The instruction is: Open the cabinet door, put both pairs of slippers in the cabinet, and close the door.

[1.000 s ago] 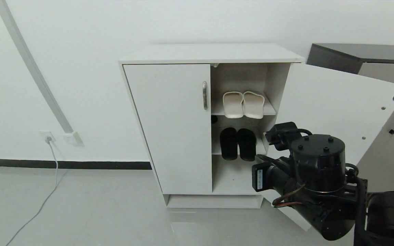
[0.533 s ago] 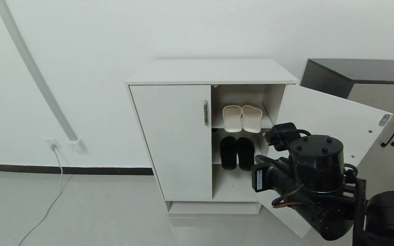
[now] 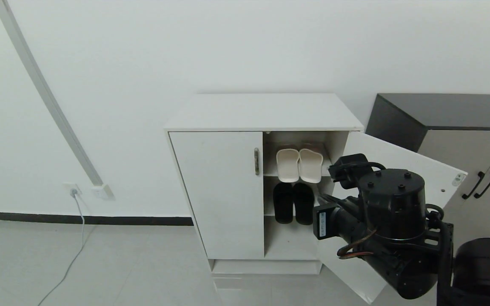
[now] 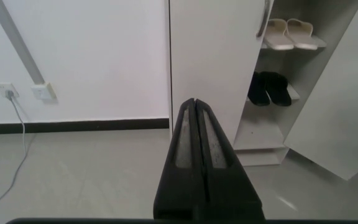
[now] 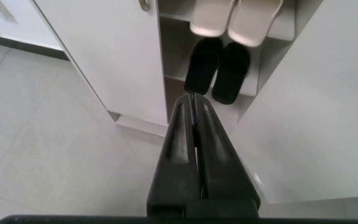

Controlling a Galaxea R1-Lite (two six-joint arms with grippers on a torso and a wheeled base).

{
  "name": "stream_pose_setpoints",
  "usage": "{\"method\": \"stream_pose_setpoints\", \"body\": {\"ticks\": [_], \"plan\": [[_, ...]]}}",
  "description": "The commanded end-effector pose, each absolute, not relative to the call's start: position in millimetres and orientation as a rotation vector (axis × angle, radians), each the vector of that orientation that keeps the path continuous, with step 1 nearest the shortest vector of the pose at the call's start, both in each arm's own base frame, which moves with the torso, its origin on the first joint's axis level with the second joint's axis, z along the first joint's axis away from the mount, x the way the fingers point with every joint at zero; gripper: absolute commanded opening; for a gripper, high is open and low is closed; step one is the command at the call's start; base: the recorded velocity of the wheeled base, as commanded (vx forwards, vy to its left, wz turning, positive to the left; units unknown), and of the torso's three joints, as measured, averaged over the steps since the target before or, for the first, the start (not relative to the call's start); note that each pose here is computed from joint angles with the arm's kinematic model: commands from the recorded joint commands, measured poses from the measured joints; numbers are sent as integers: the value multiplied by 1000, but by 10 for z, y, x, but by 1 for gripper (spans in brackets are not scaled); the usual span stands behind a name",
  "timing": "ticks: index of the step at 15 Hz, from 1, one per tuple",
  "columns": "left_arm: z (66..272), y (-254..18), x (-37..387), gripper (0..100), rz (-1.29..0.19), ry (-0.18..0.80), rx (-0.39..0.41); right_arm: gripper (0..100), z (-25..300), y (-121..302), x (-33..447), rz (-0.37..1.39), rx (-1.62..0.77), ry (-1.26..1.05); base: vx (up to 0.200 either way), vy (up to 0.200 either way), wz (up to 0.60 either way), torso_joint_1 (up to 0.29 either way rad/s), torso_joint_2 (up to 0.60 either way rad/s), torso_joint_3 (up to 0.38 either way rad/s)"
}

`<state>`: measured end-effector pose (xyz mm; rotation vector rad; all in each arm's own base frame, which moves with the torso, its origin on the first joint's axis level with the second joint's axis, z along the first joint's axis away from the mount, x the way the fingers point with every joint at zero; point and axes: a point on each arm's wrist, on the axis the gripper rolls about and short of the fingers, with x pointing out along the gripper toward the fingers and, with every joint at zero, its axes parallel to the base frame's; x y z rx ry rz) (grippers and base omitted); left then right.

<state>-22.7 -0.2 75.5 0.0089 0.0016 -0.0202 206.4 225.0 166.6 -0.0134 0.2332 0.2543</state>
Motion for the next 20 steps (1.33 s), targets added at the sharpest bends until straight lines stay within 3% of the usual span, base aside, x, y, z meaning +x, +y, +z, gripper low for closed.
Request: {"method": "stream_pose_setpoints", "body": {"ticks": [1, 14, 20], "plan": [[755, -2, -227, 0, -20, 1, 9, 0, 1653, 2256, 2069, 254, -15, 236, 0, 0, 0, 217, -525, -320], [755, -2, -227, 0, -20, 1, 9, 0, 1646, 2256, 2069, 254, -16, 237, 0, 0, 0, 235, -535, -301], [755, -2, -227, 0, -20, 1, 9, 0, 1615, 2263, 2088, 247, -39, 241, 0, 0, 0, 52, -109, -56]]}}
